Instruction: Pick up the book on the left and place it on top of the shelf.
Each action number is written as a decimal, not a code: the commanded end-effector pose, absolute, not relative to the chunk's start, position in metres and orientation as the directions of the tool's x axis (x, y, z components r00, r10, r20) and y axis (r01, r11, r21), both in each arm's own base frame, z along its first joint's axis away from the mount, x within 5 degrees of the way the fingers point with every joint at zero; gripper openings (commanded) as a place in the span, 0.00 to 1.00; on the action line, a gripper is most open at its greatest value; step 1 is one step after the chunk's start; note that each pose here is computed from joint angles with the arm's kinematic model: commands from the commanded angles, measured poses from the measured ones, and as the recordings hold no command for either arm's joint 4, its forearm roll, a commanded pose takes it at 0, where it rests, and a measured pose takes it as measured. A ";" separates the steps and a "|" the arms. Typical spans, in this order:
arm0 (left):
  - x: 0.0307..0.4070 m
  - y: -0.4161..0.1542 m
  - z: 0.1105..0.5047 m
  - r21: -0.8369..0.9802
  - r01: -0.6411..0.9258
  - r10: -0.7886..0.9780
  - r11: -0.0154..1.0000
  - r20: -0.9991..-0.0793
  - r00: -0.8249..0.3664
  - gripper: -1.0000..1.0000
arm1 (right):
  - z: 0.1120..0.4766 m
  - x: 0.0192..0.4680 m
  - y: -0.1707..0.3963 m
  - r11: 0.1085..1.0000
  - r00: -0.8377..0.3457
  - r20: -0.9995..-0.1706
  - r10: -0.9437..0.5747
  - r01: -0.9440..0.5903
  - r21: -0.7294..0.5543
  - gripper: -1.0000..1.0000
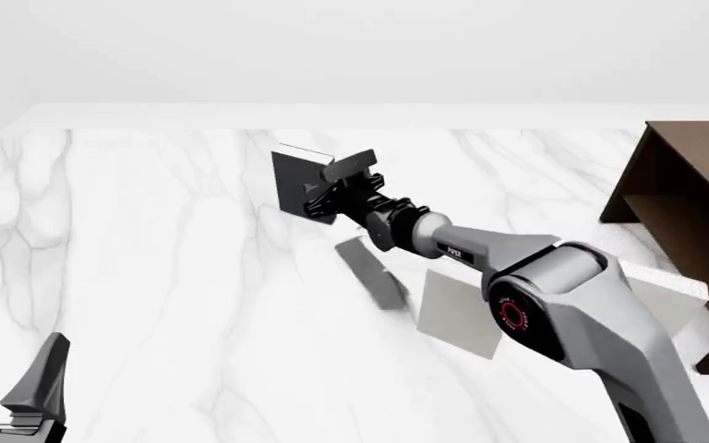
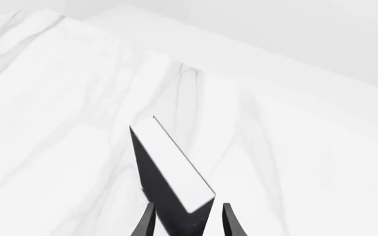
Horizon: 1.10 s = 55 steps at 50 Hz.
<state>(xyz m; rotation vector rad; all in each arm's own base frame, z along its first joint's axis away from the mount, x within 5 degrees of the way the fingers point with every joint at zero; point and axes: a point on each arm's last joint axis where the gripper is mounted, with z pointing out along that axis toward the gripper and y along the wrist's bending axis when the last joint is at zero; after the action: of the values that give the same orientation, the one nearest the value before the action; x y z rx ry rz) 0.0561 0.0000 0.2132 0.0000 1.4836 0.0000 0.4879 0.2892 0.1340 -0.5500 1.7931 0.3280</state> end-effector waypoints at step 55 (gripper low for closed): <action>0.056 0.000 0.213 0.000 0.000 0.000 1.000 -0.996 0.087 1.00 | 0.249 0.394 0.249 0.830 -0.058 -0.983 -0.174 -0.545 -0.115 0.00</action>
<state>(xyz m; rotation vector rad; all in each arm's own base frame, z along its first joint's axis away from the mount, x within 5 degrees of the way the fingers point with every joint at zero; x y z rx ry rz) 0.0561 0.0000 0.2132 0.0000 1.4836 0.0000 0.4228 0.2603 0.2114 -0.5897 1.6793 0.3125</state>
